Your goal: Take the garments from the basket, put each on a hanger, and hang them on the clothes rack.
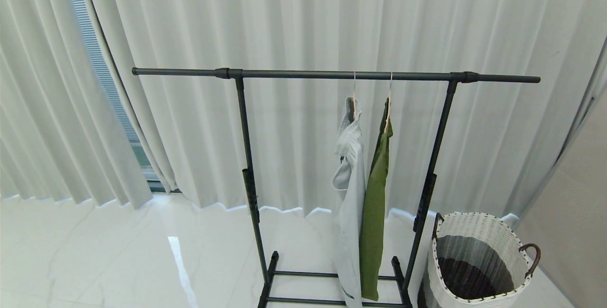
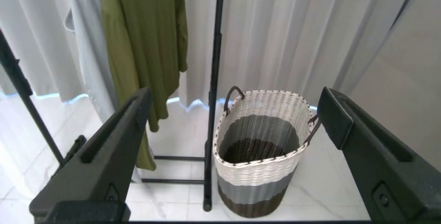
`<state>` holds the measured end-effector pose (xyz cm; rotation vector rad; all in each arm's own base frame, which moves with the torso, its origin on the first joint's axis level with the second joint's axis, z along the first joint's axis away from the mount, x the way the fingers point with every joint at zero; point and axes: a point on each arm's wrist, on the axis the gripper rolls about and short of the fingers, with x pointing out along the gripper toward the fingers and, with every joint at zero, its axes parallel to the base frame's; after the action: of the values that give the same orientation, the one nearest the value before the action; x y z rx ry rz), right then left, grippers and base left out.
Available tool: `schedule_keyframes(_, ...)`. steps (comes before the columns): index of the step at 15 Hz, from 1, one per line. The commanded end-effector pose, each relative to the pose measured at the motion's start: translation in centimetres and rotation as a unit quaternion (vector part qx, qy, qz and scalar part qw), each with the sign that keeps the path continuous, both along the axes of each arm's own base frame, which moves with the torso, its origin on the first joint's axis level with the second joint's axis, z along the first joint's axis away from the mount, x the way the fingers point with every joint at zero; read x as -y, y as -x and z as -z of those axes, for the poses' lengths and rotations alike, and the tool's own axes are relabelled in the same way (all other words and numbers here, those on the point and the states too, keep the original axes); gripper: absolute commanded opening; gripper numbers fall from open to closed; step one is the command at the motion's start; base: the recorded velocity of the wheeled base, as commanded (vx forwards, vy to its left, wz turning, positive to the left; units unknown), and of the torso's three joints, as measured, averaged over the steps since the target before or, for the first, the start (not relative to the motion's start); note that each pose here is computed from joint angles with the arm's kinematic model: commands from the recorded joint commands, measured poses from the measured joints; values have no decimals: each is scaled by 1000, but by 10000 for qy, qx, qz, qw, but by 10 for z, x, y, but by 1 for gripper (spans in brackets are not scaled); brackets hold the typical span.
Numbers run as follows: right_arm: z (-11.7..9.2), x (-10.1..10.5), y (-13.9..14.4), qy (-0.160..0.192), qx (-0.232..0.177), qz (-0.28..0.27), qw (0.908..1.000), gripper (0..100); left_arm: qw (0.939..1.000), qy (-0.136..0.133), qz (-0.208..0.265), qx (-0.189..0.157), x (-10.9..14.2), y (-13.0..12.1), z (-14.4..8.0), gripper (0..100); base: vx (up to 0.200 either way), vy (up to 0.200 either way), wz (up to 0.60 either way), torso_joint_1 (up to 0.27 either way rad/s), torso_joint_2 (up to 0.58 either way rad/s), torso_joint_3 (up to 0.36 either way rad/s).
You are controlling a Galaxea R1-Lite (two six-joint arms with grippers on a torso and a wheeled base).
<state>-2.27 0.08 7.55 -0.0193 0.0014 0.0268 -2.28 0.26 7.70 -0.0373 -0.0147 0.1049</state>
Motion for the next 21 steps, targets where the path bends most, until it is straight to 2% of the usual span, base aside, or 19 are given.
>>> schedule_keyframes(1, 0, 0, 0, 3, 9, -4, 10000, 100, 10000, 1, -4, 5, 0, 0, 0, 100, 0, 0, 0, 0, 0, 0)
schedule_keyframes(21, 0, 0, 0, -5, 8, -4, 10000, 100, 10000, 1, -4, 5, 0, 0, 0, 100, 0, 0, 0, 0, 0, 0)
